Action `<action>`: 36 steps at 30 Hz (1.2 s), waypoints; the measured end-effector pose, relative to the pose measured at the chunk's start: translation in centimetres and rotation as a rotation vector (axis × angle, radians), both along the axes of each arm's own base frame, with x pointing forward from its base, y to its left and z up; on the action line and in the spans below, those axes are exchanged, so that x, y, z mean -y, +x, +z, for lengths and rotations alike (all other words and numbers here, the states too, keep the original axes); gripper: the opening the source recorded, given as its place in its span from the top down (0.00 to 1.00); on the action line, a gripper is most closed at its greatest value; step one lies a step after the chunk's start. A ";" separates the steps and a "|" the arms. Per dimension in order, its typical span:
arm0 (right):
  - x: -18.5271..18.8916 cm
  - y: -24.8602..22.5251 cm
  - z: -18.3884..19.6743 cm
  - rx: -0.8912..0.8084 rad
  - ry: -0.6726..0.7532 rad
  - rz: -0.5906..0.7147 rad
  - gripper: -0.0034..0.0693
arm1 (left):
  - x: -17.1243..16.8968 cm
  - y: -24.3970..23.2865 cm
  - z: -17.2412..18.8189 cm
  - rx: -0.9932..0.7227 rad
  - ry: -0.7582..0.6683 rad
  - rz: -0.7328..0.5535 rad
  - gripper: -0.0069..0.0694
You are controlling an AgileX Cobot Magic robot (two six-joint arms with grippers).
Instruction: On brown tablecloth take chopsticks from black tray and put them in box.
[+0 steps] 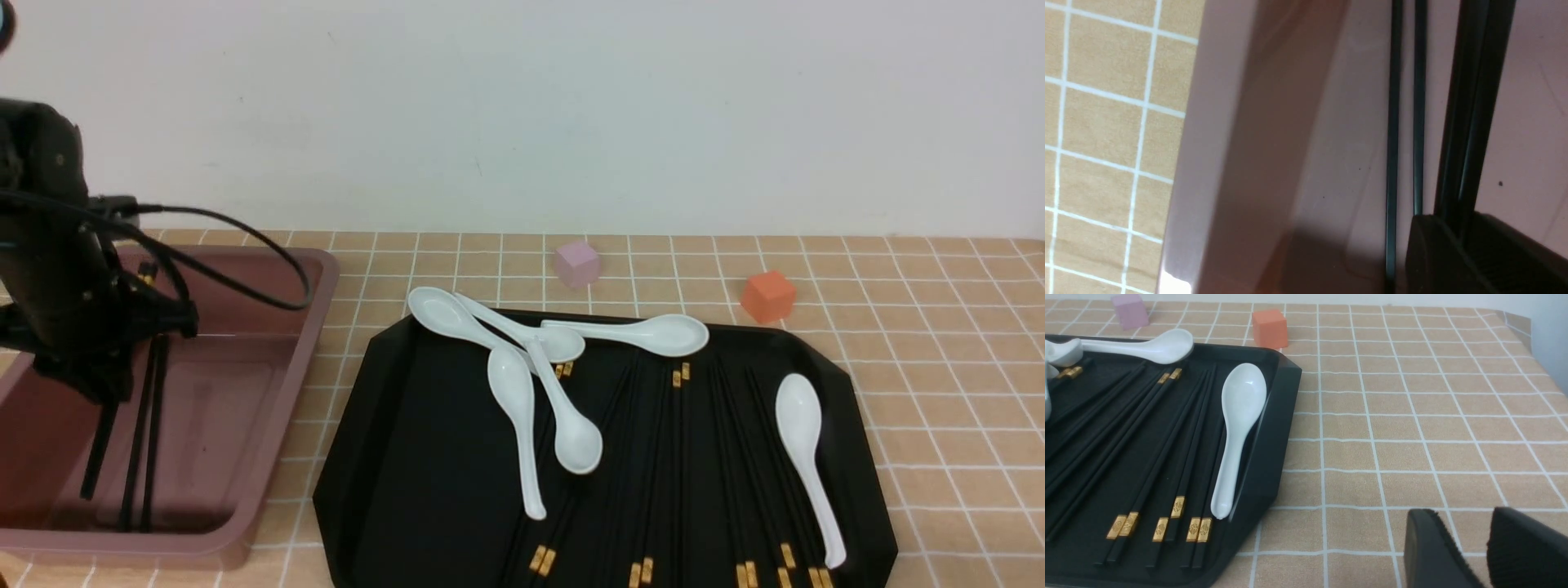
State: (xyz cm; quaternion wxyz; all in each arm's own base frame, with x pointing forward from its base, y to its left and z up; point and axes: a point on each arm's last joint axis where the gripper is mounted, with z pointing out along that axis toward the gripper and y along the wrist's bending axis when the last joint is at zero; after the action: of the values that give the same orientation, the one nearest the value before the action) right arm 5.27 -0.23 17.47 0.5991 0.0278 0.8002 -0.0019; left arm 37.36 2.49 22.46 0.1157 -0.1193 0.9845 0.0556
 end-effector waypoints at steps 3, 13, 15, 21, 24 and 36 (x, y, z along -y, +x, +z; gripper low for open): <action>0.0 0.0 0.0 0.000 0.000 0.000 0.62 | -0.1 0.0 0.0 -0.003 0.007 -0.003 0.66; 0.0 0.0 0.0 0.000 0.000 0.000 0.62 | -0.1 -1.8 1.5 -0.092 0.005 0.057 0.53; 0.0 0.0 0.0 0.000 0.000 0.000 0.62 | -0.1 -2.8 3.4 -0.072 0.010 0.059 0.64; 0.0 0.0 0.0 0.000 0.000 0.000 0.62 | 0.0 -5.9 8.5 0.022 0.015 0.041 0.93; 0.0 0.0 0.0 0.000 -0.001 0.000 0.62 | 0.4 -8.6 12.1 0.136 -0.011 0.041 0.93; 0.0 0.0 0.0 0.000 0.000 0.000 0.62 | 4.5 -26.9 14.0 0.716 -0.322 -0.204 0.93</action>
State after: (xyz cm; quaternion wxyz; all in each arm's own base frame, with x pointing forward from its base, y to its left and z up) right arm 5.27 -0.23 17.47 0.5991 0.0277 0.8002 -0.0021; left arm 10.42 -2.01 36.47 0.4362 -0.0494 0.8848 -0.1563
